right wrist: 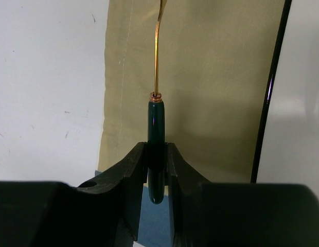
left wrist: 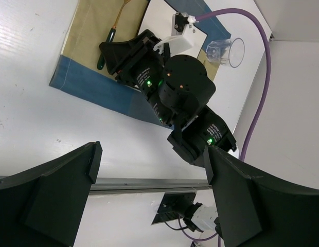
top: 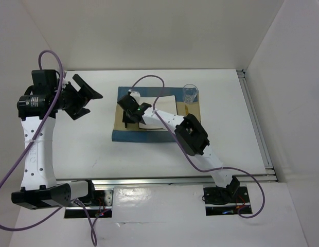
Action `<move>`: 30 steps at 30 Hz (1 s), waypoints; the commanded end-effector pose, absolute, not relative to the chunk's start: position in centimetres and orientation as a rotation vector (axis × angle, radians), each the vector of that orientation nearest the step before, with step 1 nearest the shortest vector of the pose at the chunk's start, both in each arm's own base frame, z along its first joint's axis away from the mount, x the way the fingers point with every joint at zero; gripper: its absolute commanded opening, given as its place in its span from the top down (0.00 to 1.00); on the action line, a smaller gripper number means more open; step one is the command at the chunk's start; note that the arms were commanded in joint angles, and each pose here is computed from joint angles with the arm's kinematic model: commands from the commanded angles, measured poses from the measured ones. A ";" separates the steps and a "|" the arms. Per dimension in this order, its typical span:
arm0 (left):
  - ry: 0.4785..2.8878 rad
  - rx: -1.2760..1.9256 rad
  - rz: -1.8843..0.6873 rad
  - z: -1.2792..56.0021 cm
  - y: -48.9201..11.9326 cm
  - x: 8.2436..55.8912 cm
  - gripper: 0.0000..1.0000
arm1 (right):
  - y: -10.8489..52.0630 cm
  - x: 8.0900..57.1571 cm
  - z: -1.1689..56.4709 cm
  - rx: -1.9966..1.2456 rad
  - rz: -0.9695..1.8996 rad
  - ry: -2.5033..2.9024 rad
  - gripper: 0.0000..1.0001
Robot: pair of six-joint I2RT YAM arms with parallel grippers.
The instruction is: Set the dinner table for one person
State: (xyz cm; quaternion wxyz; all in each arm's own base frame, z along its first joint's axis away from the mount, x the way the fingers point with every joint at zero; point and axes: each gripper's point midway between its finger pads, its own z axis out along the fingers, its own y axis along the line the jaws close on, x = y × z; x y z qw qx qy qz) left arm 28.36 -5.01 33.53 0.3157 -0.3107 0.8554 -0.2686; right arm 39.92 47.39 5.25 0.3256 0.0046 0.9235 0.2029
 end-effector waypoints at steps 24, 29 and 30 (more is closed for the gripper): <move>2.252 -0.796 -0.667 33.3 -4.9 27.4 0.00 | 47.3 41.5 5.2 0.183 0.531 2.370 0.73; 2.258 -0.805 -0.655 33.0 -4.7 27.6 0.00 | 47.1 41.5 5.5 0.188 0.521 2.364 0.66; 2.259 -0.806 -0.655 32.8 -4.7 27.8 0.00 | 47.1 41.5 5.7 0.187 0.520 2.365 0.63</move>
